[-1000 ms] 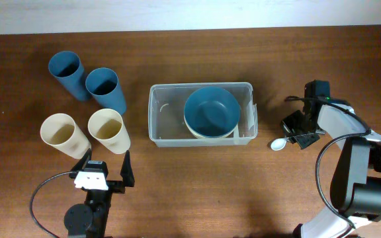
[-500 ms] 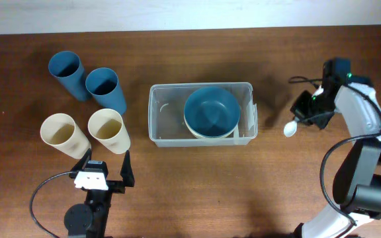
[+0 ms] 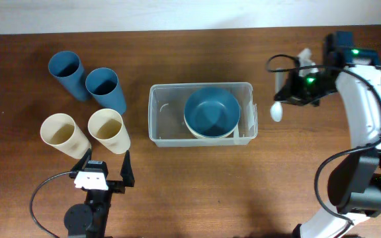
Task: Pack container
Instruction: 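Lift the spoon and carry it left into the container, then release the spoon and retract the right arm to the right, then raise the left arm and reach toward the right beige cup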
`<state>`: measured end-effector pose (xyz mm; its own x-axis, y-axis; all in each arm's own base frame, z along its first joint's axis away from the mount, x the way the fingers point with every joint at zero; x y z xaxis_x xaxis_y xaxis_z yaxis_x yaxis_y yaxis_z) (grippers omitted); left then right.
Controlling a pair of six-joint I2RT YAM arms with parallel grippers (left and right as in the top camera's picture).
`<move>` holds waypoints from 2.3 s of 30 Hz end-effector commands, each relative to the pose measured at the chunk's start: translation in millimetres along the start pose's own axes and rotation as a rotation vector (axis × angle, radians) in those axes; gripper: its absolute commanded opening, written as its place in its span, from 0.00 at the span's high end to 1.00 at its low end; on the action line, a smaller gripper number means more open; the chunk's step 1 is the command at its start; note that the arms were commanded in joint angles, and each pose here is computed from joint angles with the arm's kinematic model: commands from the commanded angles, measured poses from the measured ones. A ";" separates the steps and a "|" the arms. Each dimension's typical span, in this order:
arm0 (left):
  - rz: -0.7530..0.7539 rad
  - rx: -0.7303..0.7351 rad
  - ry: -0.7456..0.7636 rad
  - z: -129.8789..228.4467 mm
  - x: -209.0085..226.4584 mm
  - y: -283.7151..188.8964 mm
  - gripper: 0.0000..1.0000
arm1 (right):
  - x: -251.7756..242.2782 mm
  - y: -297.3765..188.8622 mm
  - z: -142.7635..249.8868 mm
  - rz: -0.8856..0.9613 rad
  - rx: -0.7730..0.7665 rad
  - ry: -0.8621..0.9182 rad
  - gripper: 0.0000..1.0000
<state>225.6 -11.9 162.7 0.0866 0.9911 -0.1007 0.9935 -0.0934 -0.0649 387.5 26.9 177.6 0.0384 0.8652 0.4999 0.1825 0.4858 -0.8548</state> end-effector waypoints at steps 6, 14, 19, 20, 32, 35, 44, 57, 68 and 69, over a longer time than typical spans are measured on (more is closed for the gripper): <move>0.005 0.000 0.019 1.4 -0.2 -0.1 0.00 | 58.3 21.4 4.8 -0.028 0.018 -0.194 0.95; 0.005 0.000 0.019 1.4 -0.2 -0.1 0.00 | 58.9 39.4 13.1 -0.002 0.050 -0.184 0.95; 0.005 0.000 0.019 1.4 -0.2 -0.1 0.00 | 49.2 53.6 20.8 0.000 0.074 -0.168 0.88; 0.005 0.000 0.019 1.4 -0.2 -0.1 0.00 | 47.3 56.6 22.6 0.000 0.078 -0.165 0.83; 0.005 0.000 0.019 1.4 -0.2 -0.1 0.00 | 40.0 62.9 25.6 -0.001 0.083 -0.154 0.66; 0.005 0.000 0.019 1.4 -0.2 -0.1 0.00 | 38.8 48.3 20.0 -0.006 0.067 -0.137 0.66; 0.005 0.000 0.019 1.4 -0.2 -0.1 0.00 | -15.9 -32.5 -9.8 0.067 -0.083 0.103 0.42; 0.005 0.000 0.019 1.4 -0.2 -0.1 0.00 | -151.7 -98.2 15.9 0.330 -0.198 0.607 0.01; 0.017 -0.001 0.019 1.1 -2.2 -0.1 0.00 | -159.0 -102.8 19.3 0.332 -0.204 0.631 0.01; 0.038 -0.005 0.020 0.1 -5.4 -0.2 0.00 | -159.1 -102.9 19.5 0.332 -0.204 0.632 0.01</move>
<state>225.6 -12.2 162.7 0.0889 0.9909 -0.1008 0.9933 -0.0957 -0.0645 344.7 -154.8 174.7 0.6644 0.6985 0.2658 0.2235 0.1537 -0.9625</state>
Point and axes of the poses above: each gripper's point midway between its finger pads, its own y axis out along the fingers, its own x axis along the line the jaws close on, z = x × y, the point moved 2 cm from there along -y, back along the fingers, and after that the axes turned 3 degrees about -y, right-handed, at the moved point
